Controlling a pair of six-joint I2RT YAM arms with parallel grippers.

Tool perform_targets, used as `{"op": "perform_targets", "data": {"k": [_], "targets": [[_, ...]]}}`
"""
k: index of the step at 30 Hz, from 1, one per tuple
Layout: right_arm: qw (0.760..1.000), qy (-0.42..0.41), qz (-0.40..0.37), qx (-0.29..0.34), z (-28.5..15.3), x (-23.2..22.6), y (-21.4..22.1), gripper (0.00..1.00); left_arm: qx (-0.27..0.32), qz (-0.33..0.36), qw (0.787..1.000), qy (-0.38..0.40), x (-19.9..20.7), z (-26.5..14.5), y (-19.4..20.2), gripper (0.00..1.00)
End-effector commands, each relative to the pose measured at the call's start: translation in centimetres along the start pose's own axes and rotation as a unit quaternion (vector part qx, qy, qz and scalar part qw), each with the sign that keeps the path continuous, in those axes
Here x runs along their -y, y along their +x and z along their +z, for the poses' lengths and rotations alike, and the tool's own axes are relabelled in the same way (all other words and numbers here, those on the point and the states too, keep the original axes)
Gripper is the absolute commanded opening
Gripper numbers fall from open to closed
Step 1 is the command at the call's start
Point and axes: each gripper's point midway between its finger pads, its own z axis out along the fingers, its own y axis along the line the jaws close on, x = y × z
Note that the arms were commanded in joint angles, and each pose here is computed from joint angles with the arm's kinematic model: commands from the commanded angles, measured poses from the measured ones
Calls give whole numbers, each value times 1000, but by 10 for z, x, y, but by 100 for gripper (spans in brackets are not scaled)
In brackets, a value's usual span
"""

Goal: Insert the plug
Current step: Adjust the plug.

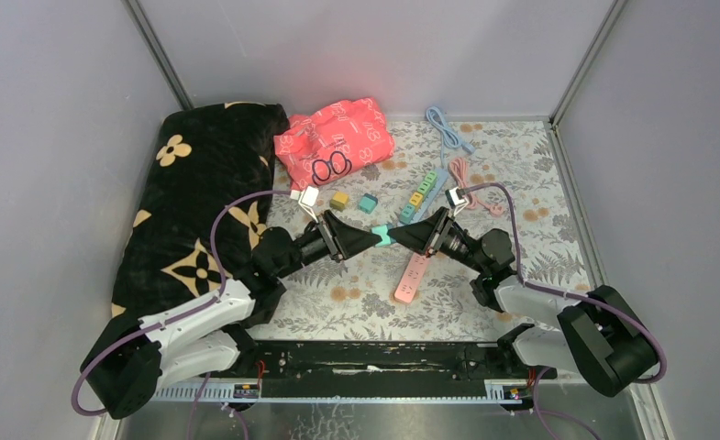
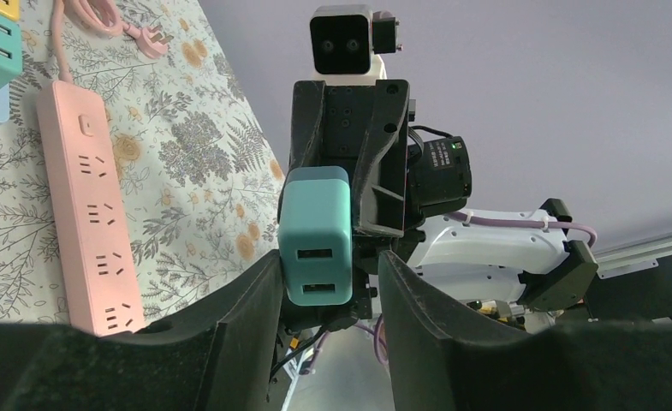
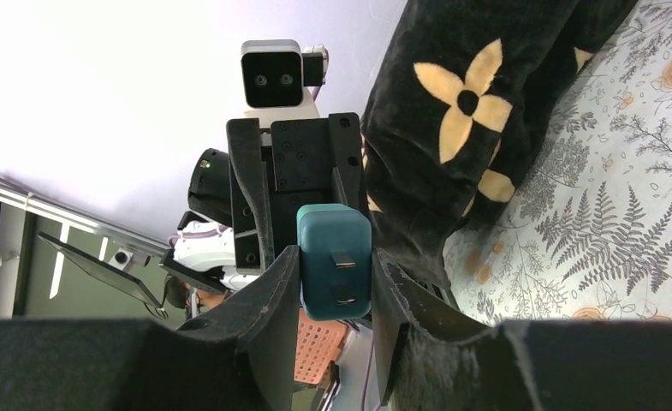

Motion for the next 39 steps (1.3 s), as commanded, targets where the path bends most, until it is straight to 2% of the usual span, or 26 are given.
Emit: {"op": "perform_targets", "data": {"k": [1, 7, 12, 16, 19, 21, 24, 29, 35, 39], "targets": [[999, -43, -15, 8, 0, -19, -4, 11, 18, 16, 999, 41, 21, 0, -11, 49], [999, -47, -14, 3, -1, -20, -2, 11, 12, 12, 999, 37, 19, 3, -8, 41], [999, -47, -14, -8, 0, -20, 1, 12, 4, 22, 999, 35, 25, 12, -8, 39], [999, -46, -14, -10, 0, -20, 3, 13, 1, 29, 999, 37, 29, 16, -8, 30], [999, -35, -15, -16, -1, -15, 5, 15, 3, 34, 999, 32, 26, 14, -8, 20], [1000, -18, -19, -16, -3, -8, 7, 22, -1, 43, 999, 21, 22, 13, -7, 13], [998, 39, -39, -15, -5, 15, 6, 38, -11, 63, 998, -8, 14, 12, -6, 3], [981, 162, -104, 13, -21, 50, -7, 64, -23, 110, 991, -69, -3, 1, -6, 0], [924, 326, -192, 52, -62, 83, -36, 82, -39, 145, 979, -140, -26, -11, -7, 0], [884, 408, -219, 68, -87, 100, -51, 86, -73, 156, 970, -171, -39, -14, 1, 0]]}}
